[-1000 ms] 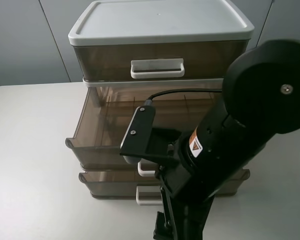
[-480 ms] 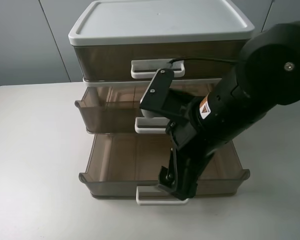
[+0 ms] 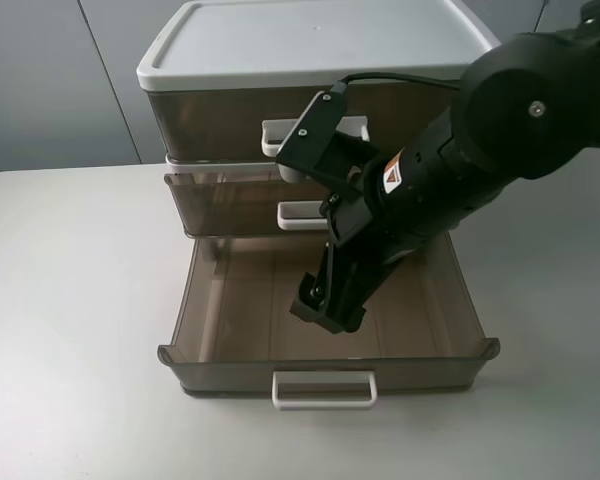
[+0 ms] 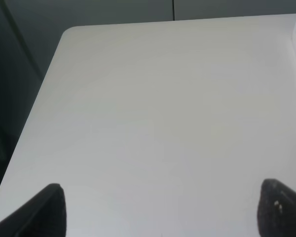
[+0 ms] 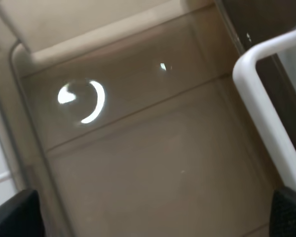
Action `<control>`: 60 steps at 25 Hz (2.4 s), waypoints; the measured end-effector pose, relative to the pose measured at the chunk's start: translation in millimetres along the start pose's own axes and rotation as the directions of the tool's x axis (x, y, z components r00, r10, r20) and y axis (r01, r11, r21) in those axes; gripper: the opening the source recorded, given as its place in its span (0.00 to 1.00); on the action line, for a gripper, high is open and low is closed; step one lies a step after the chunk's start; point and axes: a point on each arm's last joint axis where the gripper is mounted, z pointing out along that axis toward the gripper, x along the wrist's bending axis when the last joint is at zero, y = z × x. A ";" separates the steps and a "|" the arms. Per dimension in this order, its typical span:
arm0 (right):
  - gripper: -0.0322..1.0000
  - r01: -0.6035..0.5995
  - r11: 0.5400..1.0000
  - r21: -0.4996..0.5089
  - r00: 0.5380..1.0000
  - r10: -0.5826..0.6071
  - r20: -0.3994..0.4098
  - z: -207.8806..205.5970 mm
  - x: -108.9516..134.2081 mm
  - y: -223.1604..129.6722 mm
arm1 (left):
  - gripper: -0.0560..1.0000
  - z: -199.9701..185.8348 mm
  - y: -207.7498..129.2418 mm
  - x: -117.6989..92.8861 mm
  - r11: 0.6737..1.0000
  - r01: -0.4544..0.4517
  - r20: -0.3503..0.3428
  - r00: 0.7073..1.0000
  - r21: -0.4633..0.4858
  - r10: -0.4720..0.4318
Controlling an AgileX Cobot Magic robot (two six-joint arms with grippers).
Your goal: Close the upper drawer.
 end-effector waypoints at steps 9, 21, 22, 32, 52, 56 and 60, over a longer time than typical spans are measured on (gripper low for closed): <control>0.71 -0.016 0.999 0.042 1.000 0.016 -0.001 7.7 -14.9 10.4 | 0.76 0.0 0.0 0.0 1.000 0.000 0.000 1.000 0.000 0.000; 0.71 -0.164 0.977 0.138 0.950 0.194 -0.244 -90.3 22.5 2.6 | 0.76 0.0 0.0 0.0 1.000 0.000 0.000 1.000 0.000 0.000; 0.71 -0.194 0.972 0.131 0.952 0.219 -0.213 -99.8 17.3 -1.4 | 0.76 0.0 0.0 0.0 1.000 0.000 0.000 1.000 0.000 0.000; 0.71 -0.604 0.793 -0.076 0.759 0.602 0.248 -176.1 -46.4 -99.9 | 0.76 0.0 0.0 0.0 1.000 0.000 0.000 1.000 0.000 0.000; 0.71 -0.619 0.551 -0.560 0.307 0.826 0.473 -245.0 68.5 -200.2 | 0.76 0.0 0.0 0.0 1.000 0.000 0.000 1.000 0.000 0.000; 0.71 -0.576 0.512 -0.637 0.302 0.858 0.416 -234.1 82.4 -209.0 | 0.76 0.0 0.0 0.0 1.000 0.000 0.000 1.000 0.000 0.000; 0.71 -0.558 0.502 -0.661 0.333 0.865 0.376 -210.3 86.4 -217.6 | 0.76 0.0 0.0 0.0 1.000 0.000 0.000 1.000 0.000 0.000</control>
